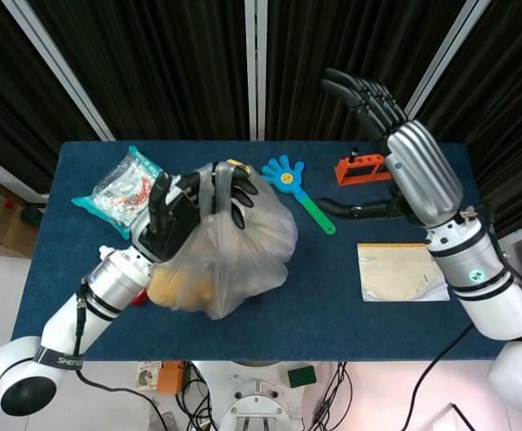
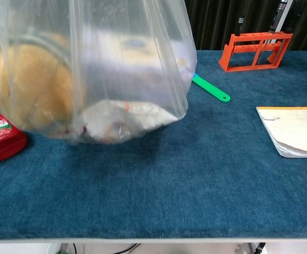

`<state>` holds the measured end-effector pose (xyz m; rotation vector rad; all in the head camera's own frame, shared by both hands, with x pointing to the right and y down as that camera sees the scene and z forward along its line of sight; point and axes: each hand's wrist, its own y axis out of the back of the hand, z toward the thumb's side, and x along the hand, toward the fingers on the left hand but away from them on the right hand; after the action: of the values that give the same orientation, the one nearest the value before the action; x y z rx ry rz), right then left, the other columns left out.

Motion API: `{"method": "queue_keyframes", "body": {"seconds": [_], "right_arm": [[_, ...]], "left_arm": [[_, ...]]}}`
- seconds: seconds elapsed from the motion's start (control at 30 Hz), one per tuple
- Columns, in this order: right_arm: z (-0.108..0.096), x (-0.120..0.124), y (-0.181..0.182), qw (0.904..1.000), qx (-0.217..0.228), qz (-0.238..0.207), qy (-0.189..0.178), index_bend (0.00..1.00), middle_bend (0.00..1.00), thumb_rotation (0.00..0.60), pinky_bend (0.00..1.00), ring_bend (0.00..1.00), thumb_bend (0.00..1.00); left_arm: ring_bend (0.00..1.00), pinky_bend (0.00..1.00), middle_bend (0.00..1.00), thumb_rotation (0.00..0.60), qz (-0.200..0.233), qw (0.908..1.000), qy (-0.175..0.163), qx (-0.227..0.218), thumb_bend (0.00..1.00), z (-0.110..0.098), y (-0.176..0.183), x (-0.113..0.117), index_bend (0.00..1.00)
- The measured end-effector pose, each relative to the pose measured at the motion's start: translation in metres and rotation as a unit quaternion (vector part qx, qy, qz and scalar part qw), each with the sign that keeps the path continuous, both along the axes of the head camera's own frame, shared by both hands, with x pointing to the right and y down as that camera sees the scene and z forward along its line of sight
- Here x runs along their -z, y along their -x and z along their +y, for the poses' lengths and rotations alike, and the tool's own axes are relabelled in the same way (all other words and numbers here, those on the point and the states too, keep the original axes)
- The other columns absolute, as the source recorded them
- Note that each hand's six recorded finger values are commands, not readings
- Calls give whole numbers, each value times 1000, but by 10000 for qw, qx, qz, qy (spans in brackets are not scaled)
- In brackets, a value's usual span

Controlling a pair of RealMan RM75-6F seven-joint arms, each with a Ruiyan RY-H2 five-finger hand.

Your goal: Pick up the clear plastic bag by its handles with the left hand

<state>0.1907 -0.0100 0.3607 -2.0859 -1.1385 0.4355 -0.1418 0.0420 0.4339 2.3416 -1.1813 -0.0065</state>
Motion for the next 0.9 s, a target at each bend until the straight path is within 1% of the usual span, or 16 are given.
{"method": "queue_keyframes", "body": {"seconds": [0.17, 0.3, 0.5, 0.73, 0.83, 0.9], "right_arm": [[4, -4, -12, 10000, 0, 53, 11, 0, 0, 600, 0, 0, 101], [5, -4, -19, 10000, -27, 26, -28, 0, 0, 600, 0, 0, 101], [5, -7, -27, 10000, -97, 23, -5, 0, 0, 600, 0, 0, 102], [10, -12, -40, 9998, -151, 105, -37, 0, 0, 600, 0, 0, 104], [16, -18, -52, 9994, -216, 263, -73, 0, 0, 600, 0, 0, 105], [23, -25, -65, 9981, -283, 542, -118, 0, 0, 600, 0, 0, 113]], "left_arm": [[356, 494, 349, 100, -58, 9995, -271, 168, 34, -17, 0, 21, 292], [356, 494, 349, 96, -130, 9990, -329, 259, 33, -21, 3, 29, 292], [356, 494, 349, 94, -115, 9994, -257, 202, 33, -18, -1, 27, 292], [356, 494, 349, 96, -132, 9995, -226, 180, 34, -14, -4, 22, 292], [356, 493, 349, 95, -142, 9995, -215, 191, 34, -14, -4, 21, 293], [356, 493, 349, 93, -155, 9995, -208, 191, 34, -14, -3, 20, 295]]}}
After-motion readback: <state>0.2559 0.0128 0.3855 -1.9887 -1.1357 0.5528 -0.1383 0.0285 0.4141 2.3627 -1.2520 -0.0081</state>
